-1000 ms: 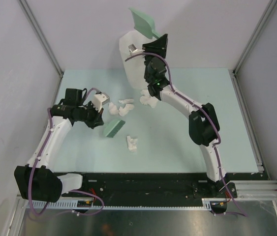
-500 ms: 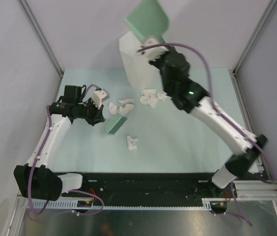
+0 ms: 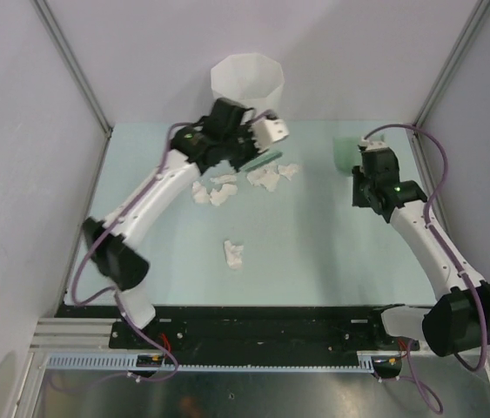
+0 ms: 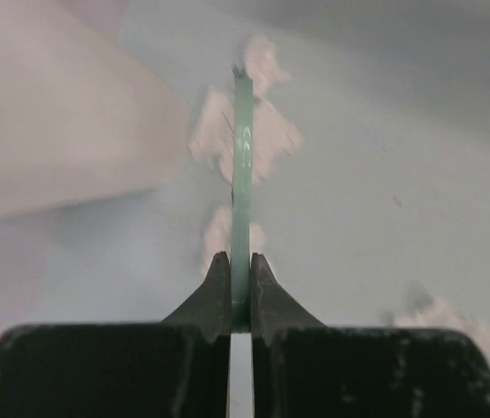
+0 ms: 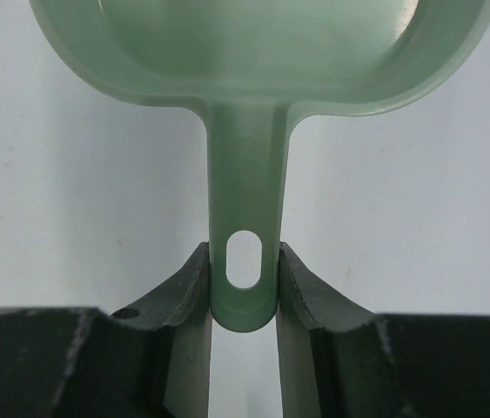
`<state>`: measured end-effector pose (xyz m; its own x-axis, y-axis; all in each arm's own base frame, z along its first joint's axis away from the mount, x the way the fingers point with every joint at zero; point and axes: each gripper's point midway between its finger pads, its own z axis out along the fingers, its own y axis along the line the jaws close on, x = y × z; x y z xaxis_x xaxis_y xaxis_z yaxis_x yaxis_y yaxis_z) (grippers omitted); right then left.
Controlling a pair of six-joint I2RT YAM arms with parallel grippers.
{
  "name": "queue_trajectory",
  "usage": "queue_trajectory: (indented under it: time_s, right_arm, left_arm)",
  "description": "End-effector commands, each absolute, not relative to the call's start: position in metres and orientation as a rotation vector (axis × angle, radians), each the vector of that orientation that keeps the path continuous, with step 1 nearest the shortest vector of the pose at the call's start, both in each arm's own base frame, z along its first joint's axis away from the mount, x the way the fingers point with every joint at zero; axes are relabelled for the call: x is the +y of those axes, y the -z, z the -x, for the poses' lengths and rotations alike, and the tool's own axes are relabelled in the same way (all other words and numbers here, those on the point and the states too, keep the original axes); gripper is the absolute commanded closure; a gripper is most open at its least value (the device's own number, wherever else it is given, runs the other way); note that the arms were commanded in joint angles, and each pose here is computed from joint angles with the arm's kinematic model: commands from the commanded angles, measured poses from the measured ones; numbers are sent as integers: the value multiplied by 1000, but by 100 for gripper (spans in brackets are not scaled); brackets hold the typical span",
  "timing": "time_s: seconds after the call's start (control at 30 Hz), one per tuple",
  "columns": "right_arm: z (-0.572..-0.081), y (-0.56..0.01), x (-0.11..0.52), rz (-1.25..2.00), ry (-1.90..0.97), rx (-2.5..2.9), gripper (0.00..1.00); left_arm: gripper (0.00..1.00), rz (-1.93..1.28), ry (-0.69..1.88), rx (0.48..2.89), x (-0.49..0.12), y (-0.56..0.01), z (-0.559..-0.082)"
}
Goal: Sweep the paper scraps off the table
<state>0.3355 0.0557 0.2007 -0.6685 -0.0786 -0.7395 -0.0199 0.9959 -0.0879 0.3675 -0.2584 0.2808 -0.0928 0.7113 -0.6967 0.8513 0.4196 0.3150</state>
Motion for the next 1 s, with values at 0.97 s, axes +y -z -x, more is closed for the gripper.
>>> queue_trajectory:
  time_s: [0.97]
  right_arm:
    - [-270,-208,111,97,-298,2315,100]
  left_arm:
    - [100,-2054,42,1696,-257,-108,-290]
